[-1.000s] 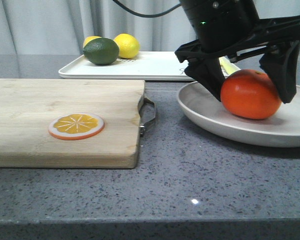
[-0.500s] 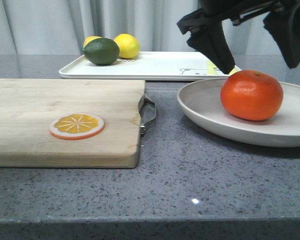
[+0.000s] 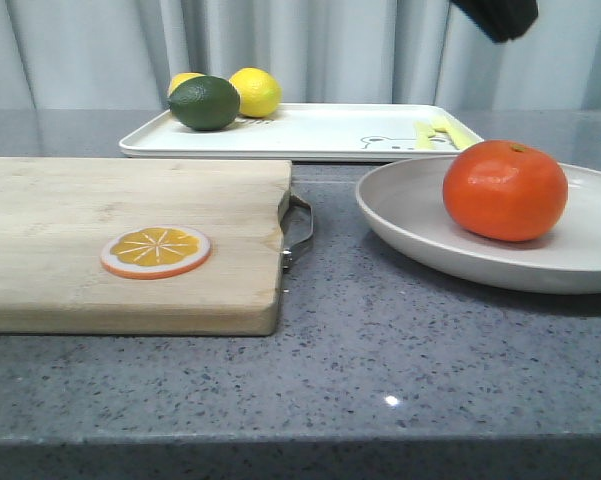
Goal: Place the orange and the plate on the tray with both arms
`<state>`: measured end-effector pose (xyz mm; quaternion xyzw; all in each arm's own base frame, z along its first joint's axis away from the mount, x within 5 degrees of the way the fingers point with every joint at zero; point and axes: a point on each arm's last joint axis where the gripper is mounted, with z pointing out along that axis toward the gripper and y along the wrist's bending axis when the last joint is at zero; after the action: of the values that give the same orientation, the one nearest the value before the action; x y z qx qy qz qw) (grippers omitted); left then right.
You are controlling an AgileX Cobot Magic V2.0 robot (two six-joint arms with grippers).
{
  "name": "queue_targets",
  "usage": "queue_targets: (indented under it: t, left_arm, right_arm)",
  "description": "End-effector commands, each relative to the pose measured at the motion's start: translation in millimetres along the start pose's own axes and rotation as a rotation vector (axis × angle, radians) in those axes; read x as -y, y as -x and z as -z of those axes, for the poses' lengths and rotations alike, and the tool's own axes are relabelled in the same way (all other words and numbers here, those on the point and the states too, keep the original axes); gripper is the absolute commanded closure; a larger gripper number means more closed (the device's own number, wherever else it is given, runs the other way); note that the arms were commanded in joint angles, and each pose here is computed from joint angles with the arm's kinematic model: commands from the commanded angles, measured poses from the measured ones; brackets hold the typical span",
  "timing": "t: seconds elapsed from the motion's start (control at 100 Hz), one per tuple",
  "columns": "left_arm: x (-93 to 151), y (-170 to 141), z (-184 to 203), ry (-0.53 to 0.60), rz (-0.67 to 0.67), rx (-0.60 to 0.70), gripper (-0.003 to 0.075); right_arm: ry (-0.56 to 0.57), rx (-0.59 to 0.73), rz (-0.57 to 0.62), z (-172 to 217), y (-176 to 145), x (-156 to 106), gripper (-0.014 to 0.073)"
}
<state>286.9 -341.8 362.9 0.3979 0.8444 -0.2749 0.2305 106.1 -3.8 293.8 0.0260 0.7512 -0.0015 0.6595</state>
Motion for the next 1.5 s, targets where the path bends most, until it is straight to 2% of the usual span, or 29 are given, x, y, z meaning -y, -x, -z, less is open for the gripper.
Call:
queue_targets:
  t: [0.0,0.27,0.37,0.5,0.98,1.31,1.4,1.49]
  left_arm:
    - [17.0,13.9,45.8,-0.02,-0.028,0.166,0.0741]
    - [15.6,-12.8,58.9,0.023,0.003,0.238,0.0741]
    - [17.3,-29.1,73.5,0.053,-0.036,0.287,0.0741]
    - [18.2,-59.0,87.7,0.074,-0.023,0.306,0.0741]
    - [25.9,-178.6,151.0,0.143,-0.027,0.541,0.0741]
    - [30.6,-240.3,178.3,0.151,-0.049,0.678,0.0741]
    - [31.5,-249.4,181.9,0.149,-0.053,0.694,0.0741]
    - [32.0,-254.3,183.8,0.147,-0.056,0.702,0.0741]
  right_arm:
    - [0.01,0.086,-0.002,-0.1,15.6,-1.2,0.0652]
    - [0.011,0.087,-0.001,-0.1,15.6,-1.3,0.0652]
    - [0.023,0.087,0.0,-0.1,15.7,-2.7,0.0652]
    - [0.039,0.086,0.001,0.0,15.5,-4.4,0.0652]
    - [0.039,0.086,0.001,0.0,15.5,-4.4,0.0652]
    - [0.036,0.056,0.002,-1.6,15.1,-4.2,0.0652]
    - [0.031,-0.005,0.003,-6.7,15.6,-4.2,0.0631]
    - [0.022,-0.097,0.005,-14.5,18.9,-4.1,0.0533]
